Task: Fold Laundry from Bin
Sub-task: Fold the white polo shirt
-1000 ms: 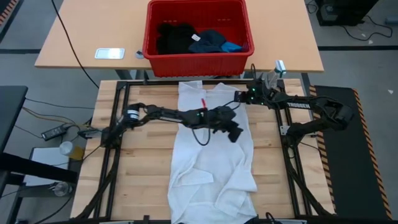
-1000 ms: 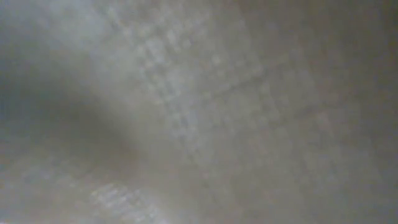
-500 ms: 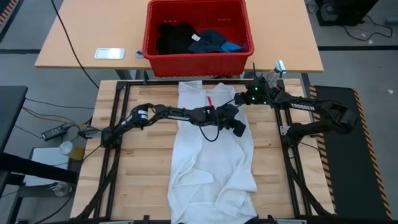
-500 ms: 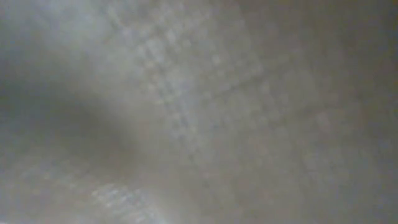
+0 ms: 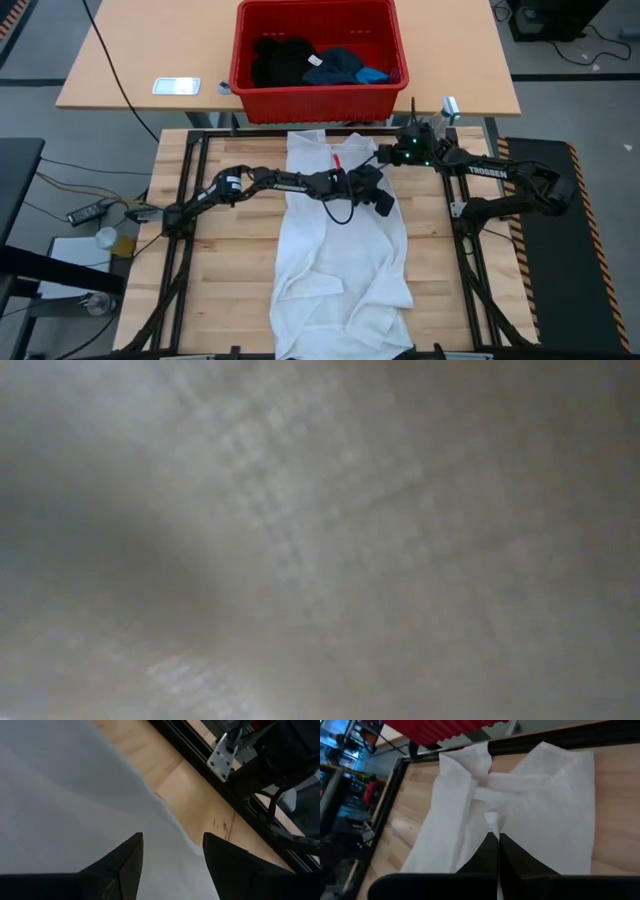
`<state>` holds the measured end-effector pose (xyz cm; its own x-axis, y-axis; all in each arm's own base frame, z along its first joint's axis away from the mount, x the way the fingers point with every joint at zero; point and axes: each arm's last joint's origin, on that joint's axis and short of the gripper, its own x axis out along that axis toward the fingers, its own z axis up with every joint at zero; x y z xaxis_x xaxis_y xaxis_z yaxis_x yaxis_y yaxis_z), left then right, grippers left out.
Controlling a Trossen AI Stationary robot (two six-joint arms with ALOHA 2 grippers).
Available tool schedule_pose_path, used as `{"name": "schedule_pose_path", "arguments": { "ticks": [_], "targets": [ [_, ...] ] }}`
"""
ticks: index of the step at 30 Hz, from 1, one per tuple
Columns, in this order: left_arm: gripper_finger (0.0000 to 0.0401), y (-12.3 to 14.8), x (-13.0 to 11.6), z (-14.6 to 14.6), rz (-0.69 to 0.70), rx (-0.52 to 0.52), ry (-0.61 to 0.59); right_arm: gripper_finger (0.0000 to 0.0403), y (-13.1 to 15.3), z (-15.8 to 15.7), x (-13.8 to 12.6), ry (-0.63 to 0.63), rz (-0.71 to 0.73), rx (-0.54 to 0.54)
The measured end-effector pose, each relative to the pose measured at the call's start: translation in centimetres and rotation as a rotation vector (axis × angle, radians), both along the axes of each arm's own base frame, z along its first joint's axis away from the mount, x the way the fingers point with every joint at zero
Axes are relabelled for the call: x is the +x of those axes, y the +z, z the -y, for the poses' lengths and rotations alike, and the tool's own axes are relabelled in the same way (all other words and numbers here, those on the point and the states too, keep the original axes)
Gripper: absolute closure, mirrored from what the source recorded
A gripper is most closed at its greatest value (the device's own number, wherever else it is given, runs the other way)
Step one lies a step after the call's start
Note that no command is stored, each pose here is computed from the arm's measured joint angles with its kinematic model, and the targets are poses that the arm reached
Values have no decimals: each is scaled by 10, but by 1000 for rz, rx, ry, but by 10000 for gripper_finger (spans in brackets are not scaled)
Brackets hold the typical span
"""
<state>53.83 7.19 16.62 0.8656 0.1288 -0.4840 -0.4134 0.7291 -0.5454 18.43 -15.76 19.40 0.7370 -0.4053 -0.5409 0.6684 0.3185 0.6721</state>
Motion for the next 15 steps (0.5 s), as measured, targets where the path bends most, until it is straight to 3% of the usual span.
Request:
{"name": "schedule_pose_path", "arguments": {
  "ticks": [9, 15],
  "targets": [
    [193, 0, 0, -2, 4, 7, 38, 398, 2, 0, 1, -68, 84, 110],
    [193, 2, 1, -1, 18, 13, 35, 398, 4, 0, 3, -25, 143, 153]
  ]
}}
